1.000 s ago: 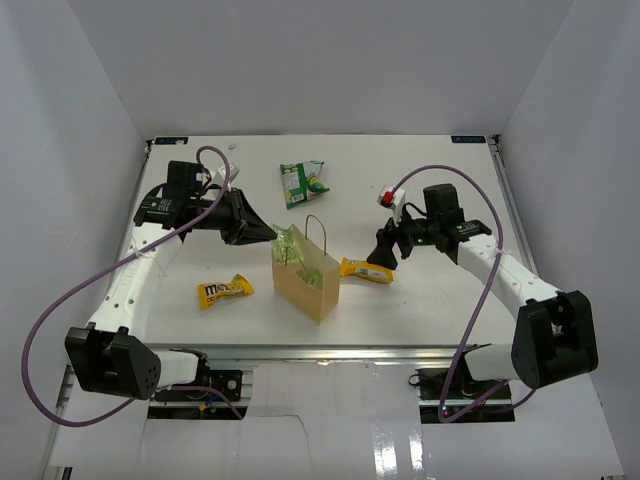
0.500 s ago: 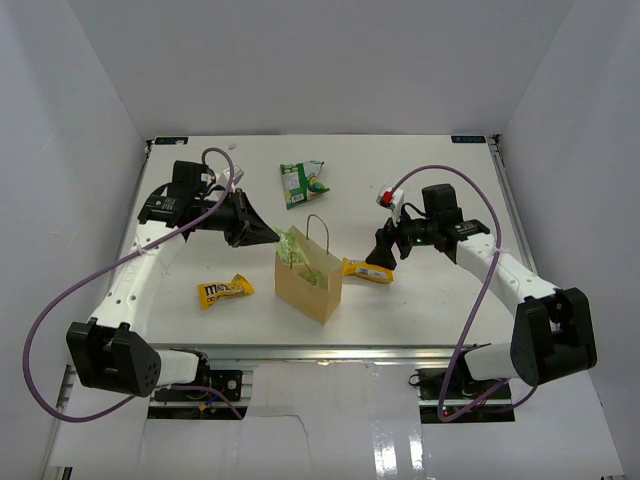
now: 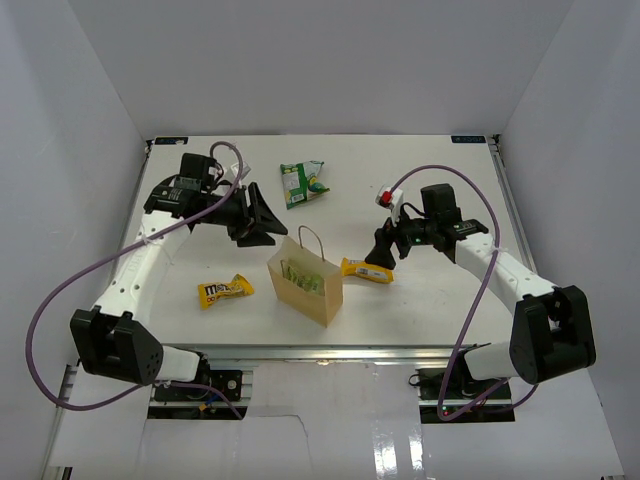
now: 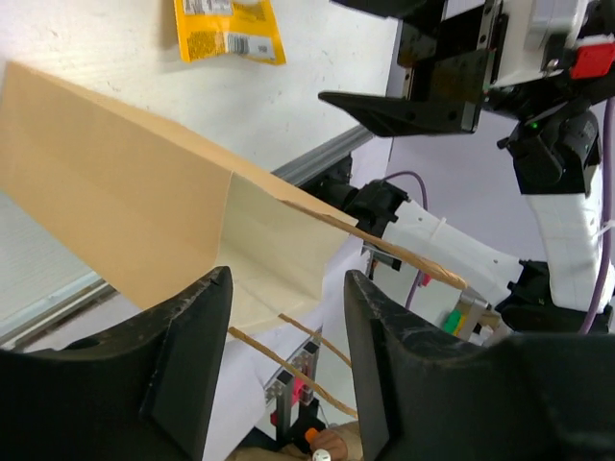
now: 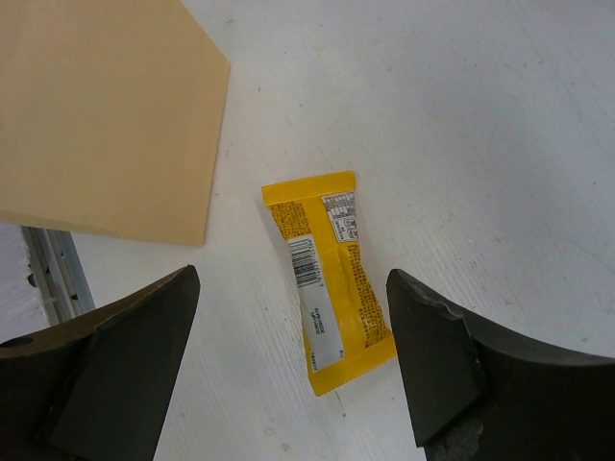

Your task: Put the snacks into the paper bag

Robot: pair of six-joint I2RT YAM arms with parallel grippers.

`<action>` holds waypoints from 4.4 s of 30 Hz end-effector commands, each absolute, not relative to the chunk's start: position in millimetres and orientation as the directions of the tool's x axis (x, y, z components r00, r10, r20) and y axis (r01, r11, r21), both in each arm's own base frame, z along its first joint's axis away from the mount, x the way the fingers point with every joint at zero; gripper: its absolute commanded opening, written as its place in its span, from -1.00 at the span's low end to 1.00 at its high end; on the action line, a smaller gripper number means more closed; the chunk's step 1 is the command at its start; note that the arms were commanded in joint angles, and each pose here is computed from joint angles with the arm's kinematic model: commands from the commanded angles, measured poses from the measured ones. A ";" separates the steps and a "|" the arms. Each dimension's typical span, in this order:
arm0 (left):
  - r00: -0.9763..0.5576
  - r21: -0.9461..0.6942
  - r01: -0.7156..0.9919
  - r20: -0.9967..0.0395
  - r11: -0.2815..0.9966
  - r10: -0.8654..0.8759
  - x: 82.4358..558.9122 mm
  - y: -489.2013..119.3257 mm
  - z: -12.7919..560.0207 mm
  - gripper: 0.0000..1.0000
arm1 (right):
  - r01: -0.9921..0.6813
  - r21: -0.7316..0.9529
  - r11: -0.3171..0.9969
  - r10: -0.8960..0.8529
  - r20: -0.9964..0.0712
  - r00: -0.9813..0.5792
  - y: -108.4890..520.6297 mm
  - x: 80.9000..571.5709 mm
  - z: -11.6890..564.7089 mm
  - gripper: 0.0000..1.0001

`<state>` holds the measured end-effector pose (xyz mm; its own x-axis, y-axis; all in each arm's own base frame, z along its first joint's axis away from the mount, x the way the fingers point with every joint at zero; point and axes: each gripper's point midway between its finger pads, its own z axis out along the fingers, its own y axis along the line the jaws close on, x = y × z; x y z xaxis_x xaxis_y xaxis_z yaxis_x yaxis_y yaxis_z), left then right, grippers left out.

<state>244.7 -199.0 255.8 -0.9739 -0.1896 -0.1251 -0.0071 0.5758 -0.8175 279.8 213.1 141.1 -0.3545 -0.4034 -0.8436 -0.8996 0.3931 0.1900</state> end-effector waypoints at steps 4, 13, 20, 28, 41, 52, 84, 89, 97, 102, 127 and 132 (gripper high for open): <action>-0.874 -0.759 0.126 -0.389 0.639 -0.290 284.9 -188.2 316.4 0.23 | -0.927 0.107 0.359 -0.441 -0.856 -0.270 217.0 283.9 144.7 0.70; -0.476 -0.562 0.079 -0.747 0.824 -0.464 284.6 -108.8 377.8 0.64 | -0.934 -0.105 0.341 -0.802 -0.550 -0.231 209.9 295.2 57.0 0.94; -0.343 -0.611 -0.118 -0.715 0.783 -0.609 226.6 -63.8 313.4 0.80 | -0.950 -0.162 0.267 -0.855 -0.495 -0.156 218.9 308.4 43.0 0.94; -0.305 -0.695 -0.256 -0.602 0.672 -0.738 200.8 -52.1 256.5 0.73 | -0.968 -0.116 0.223 -0.878 -0.455 -0.147 218.0 293.2 20.0 0.09; -0.392 -0.668 -0.444 -0.454 0.597 -0.800 205.4 -61.1 184.1 0.64 | -0.964 0.044 0.261 -0.548 -0.816 -0.185 229.4 277.4 141.9 -0.60; -0.360 -0.676 -0.480 -0.429 0.559 -0.828 199.8 -56.9 170.9 0.62 | -0.995 -0.090 0.042 -0.102 -0.991 0.086 264.1 226.2 351.1 -0.65; -0.359 -0.688 -0.485 -0.407 0.540 -0.840 193.6 -58.3 167.7 0.62 | -0.962 -0.009 0.272 -0.075 -0.997 -0.012 362.0 191.7 348.2 -0.65; -0.357 -0.684 -0.489 -0.409 0.541 -0.840 194.6 -57.7 167.2 0.62 | -0.968 -0.016 0.251 -0.106 -0.994 -0.011 365.8 184.9 333.8 -0.59; -0.359 -0.685 -0.489 -0.406 0.540 -0.841 194.4 -58.2 166.5 0.62 | -0.975 -0.032 0.220 -0.121 -0.993 0.006 370.1 176.3 328.0 -0.18; -0.357 -0.687 -0.488 -0.405 0.538 -0.841 194.2 -58.2 166.5 0.62 | -0.976 -0.041 0.216 -0.124 -0.992 0.014 370.9 174.9 326.9 -0.01; -0.181 -0.435 -0.865 -0.195 0.251 -0.964 214.5 -54.1 69.3 0.82 | -0.947 -0.251 0.198 -0.191 -0.958 0.214 282.5 218.6 355.2 0.56; -0.116 -0.500 -0.836 -0.242 0.227 -0.963 240.8 -45.5 61.0 0.73 | -0.946 -0.196 0.260 -0.233 -0.963 0.135 256.9 232.7 323.6 0.56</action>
